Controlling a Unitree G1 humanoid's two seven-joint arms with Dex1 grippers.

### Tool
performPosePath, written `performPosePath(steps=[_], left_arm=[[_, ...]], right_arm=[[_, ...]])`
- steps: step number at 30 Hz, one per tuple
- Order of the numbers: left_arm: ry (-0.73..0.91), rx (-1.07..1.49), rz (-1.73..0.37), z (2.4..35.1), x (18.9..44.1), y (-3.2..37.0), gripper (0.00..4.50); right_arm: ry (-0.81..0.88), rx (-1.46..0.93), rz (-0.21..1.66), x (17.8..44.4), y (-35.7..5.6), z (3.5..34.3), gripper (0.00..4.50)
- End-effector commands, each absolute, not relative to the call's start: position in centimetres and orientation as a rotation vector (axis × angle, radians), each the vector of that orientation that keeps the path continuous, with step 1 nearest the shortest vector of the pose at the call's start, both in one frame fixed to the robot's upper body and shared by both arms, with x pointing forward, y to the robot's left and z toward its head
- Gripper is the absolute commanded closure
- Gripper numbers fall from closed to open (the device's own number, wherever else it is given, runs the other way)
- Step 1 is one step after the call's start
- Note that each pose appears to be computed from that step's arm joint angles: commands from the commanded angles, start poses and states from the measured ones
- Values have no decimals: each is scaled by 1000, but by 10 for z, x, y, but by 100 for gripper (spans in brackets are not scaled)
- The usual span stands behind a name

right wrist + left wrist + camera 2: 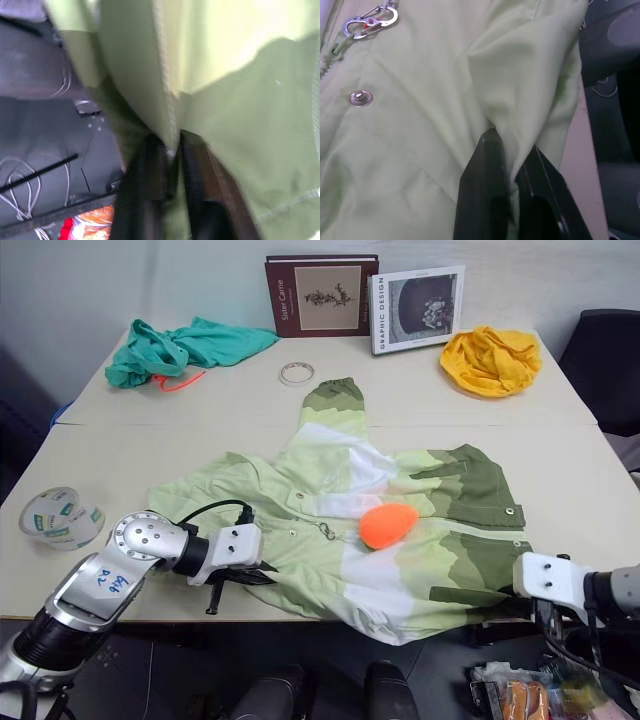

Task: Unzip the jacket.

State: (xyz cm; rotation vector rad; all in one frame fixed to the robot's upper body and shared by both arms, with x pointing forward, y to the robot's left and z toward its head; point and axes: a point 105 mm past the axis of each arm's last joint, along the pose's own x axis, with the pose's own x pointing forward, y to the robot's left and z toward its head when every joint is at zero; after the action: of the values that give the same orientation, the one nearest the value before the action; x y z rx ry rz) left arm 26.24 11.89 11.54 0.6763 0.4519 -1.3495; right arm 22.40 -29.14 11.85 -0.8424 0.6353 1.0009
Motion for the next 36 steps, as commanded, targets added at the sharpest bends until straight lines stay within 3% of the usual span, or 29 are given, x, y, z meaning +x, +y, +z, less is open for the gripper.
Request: performPosePath(steps=[1, 8, 9, 10, 13, 16, 18, 21, 24, 33, 36], left_arm=[[433, 644, -1348, 134, 257, 134, 296], [334, 325, -1503, 223, 248, 150, 77], [329, 316, -1521, 230, 250, 151, 50], [315, 318, -1529, 235, 256, 149, 50], [241, 394, -1395, 236, 310, 135, 50], [220, 517, -1465, 219, 330, 113, 50], [200, 585, -1504, 209, 337, 105, 45], [168, 600, -1542, 200, 347, 91, 102], [192, 679, -1549, 186, 354, 86, 194], [272, 746, -1611, 155, 350, 86, 194], [217, 819, -1491, 141, 366, 78, 199]], right_arm=[[547, -788, 975, 230, -282, 151, 254], [247, -431, 1083, 238, -223, 226, 12], [222, -429, 1093, 242, -217, 230, 7], [198, -433, 1095, 248, -211, 233, 7], [175, -543, 1123, 271, -191, 223, 7], [184, -693, 1127, 297, -178, 204, 7], [192, -774, 1140, 306, -174, 195, 47], [191, -824, 1184, 314, -167, 184, 135], [179, -822, 1195, 318, -161, 183, 240], [199, -828, 1242, 317, -154, 168, 240], [202, -820, 1243, 317, -153, 165, 297]])
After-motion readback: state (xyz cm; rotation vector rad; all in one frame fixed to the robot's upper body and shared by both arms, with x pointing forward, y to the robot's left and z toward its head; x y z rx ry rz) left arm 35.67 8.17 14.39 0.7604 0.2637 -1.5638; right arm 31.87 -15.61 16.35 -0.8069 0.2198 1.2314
